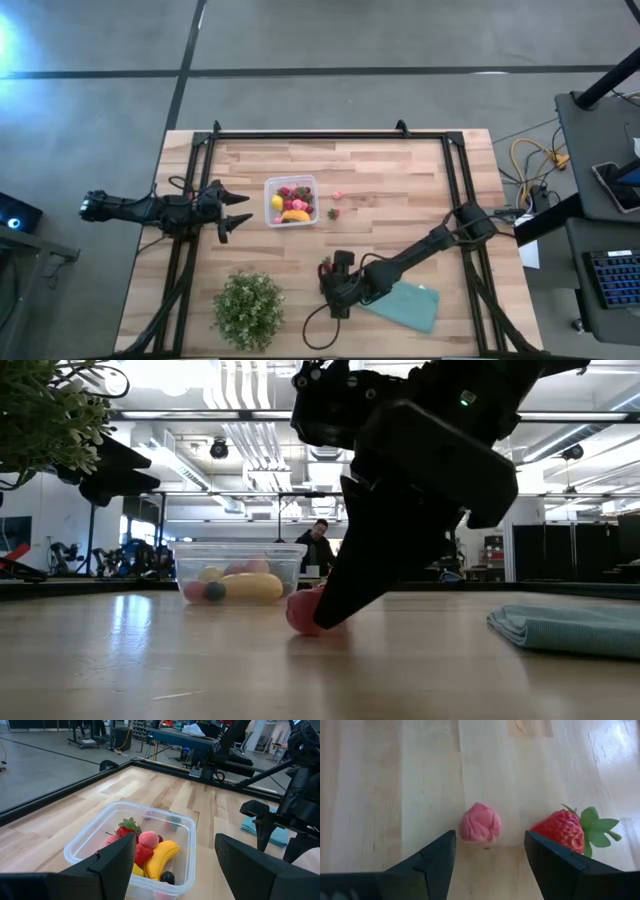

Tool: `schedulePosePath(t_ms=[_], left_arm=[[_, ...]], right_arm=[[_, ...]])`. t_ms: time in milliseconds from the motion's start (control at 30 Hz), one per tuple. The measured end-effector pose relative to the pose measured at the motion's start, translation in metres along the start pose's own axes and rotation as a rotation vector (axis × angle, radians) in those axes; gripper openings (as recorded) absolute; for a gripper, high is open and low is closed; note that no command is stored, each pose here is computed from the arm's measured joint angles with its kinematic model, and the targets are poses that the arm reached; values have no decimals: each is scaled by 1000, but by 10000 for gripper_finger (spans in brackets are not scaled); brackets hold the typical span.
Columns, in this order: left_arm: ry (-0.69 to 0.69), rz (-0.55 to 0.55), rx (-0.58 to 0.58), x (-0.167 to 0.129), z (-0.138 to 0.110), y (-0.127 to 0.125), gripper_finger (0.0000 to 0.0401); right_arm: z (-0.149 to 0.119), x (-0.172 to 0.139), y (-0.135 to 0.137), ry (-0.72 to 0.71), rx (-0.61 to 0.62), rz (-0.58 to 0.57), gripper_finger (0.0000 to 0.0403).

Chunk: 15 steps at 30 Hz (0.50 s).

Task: Pick and placing Produce into tupperware
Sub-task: Put the pink peach into the transparent bin

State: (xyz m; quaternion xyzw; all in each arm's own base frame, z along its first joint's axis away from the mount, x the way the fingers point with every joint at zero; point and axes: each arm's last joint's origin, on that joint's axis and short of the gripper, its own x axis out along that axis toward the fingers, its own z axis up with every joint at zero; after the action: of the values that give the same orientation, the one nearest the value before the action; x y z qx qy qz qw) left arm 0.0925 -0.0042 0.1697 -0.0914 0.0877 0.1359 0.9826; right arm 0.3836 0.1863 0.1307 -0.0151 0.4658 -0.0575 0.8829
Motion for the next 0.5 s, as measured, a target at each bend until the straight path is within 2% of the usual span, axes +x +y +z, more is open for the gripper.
schedulePosePath(t_ms=[200, 333, 500], left_arm=[[1, 0, 0, 0, 0, 0, 258], [1, 0, 0, 0, 0, 0, 258], [1, 0, 0, 0, 0, 0, 258]], right_arm=[[4, 1, -2, -12, 14, 17, 228], [11, 3, -4, -38, 17, 89, 228], [13, 6, -10, -33, 24, 83, 228]])
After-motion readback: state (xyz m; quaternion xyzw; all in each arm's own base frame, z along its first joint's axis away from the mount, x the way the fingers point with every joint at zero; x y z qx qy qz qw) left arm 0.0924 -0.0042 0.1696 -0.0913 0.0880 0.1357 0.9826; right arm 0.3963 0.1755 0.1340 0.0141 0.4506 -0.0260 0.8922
